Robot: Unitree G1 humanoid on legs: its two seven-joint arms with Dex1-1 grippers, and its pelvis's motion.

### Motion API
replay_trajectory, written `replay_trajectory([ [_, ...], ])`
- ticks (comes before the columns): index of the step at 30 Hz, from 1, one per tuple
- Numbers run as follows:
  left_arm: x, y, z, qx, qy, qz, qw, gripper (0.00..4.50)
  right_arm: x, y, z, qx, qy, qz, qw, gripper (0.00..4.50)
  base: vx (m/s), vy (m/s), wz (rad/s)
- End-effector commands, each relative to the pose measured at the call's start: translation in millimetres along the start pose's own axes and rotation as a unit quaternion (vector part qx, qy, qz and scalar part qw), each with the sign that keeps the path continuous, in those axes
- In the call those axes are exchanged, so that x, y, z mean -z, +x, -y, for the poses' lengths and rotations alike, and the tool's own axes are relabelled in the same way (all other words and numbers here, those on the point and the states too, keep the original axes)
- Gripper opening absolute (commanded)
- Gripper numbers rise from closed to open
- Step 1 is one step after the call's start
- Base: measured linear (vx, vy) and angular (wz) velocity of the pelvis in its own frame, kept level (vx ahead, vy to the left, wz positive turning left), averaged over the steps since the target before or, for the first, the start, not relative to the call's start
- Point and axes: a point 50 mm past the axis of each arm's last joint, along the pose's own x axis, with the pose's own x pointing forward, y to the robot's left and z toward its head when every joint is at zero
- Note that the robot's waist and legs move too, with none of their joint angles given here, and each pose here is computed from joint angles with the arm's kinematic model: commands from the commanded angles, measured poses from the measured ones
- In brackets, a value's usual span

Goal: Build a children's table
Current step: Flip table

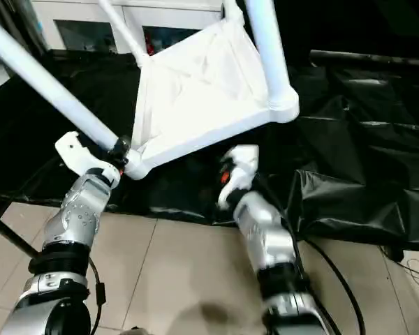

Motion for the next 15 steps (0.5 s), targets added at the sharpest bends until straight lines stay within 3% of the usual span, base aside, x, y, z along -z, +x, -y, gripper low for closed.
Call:
replay_trajectory([
  [1,-2.4,-1,2.9,0.003,-0.059,0.008,0.998,2.27,2.5,2.6,3.4,0.022,0.025,-0.006,0.999,4.50,0.000,0.000,0.00],
  [8,-1.7,-3,3.2,0.001,-0.059,0.002,0.998,2.27,-8.9,17.7,3.0,0.031,0.127,0.036,0.991,4.50,0.000,0.000,0.00],
  [15,3.0,-4,4.7,0.000,-0.061,-0.010,0.998,2.27,-25.8,35.8,-8.5,-0.015,0.163,0.064,0.984,4.50,0.000,0.000,0.00],
])
